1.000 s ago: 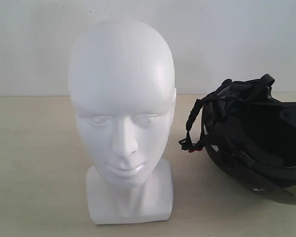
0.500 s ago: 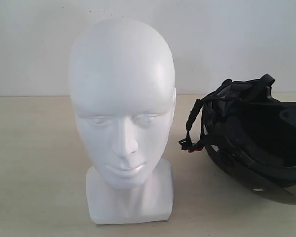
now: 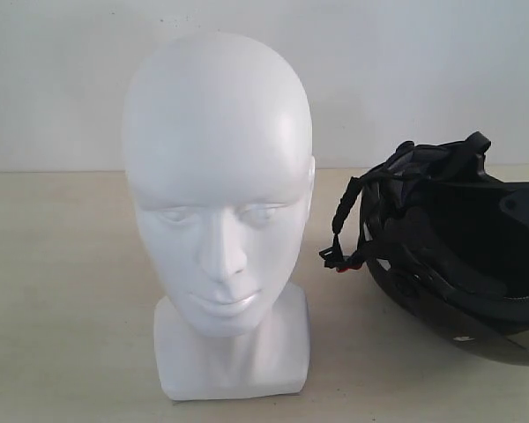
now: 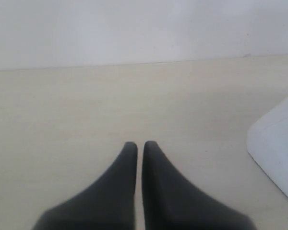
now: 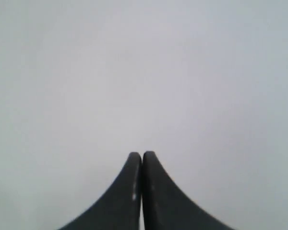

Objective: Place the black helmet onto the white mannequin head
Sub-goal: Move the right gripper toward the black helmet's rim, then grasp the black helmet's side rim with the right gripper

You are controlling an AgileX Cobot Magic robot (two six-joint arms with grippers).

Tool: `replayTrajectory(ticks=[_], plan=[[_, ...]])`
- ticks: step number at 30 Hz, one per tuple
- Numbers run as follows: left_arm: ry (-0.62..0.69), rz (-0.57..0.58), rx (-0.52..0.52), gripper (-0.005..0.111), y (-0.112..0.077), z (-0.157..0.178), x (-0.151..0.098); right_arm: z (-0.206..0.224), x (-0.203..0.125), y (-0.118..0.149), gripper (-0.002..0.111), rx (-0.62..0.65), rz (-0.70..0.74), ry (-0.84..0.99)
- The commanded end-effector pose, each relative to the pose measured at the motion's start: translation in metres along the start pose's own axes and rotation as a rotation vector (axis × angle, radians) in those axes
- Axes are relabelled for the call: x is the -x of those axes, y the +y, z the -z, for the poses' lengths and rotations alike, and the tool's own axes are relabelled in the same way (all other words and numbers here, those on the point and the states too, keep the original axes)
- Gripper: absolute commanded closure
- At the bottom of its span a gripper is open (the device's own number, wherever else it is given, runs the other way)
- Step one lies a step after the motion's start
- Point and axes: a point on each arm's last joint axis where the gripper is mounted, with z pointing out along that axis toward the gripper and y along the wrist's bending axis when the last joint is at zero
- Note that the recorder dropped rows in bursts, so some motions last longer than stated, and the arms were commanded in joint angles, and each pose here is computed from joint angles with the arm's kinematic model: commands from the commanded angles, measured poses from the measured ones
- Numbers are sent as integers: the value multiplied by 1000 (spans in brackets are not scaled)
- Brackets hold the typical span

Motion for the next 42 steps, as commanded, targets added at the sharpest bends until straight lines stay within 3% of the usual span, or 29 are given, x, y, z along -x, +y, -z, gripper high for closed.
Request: replayTrajectory(ticks=[1, 5, 8, 14, 18, 20, 23, 27, 30, 34, 38, 39, 42], plan=[[-1, -7, -1, 102, 0, 0, -1, -11, 38, 7, 108, 1, -156, -57], [-1, -7, -1, 102, 0, 0, -1, -30, 83, 15, 108, -53, 82, 186], [-1, -7, -1, 102, 0, 0, -1, -55, 111, 21, 108, -75, 156, 396], [-1, -7, -1, 102, 0, 0, -1, -105, 132, 25, 108, -34, 330, 685], [-1, -7, -1, 102, 0, 0, -1, -117, 120, 31, 108, 17, 219, 781], [-1, -7, -1, 102, 0, 0, -1, -116, 106, 36, 108, 75, 123, 926], [-1, -7, -1, 102, 0, 0, -1, -117, 89, 41, 108, 223, 187, 1066], [-1, -7, -1, 102, 0, 0, -1, -133, 70, 48, 108, 364, 159, 1119], [-1, -7, -1, 102, 0, 0, -1, -148, 47, 44, 106, 404, 174, 1198], [-1, -7, -1, 102, 0, 0, -1, -166, 10, 40, 86, 436, 157, 1315], [-1, -7, -1, 102, 0, 0, -1, -179, -30, 46, 44, 608, 274, 1385], [-1, -7, -1, 102, 0, 0, -1, -182, -40, 47, 38, 619, 285, 1394], [-1, -7, -1, 102, 0, 0, -1, -189, -65, 51, 35, 644, 298, 1426]])
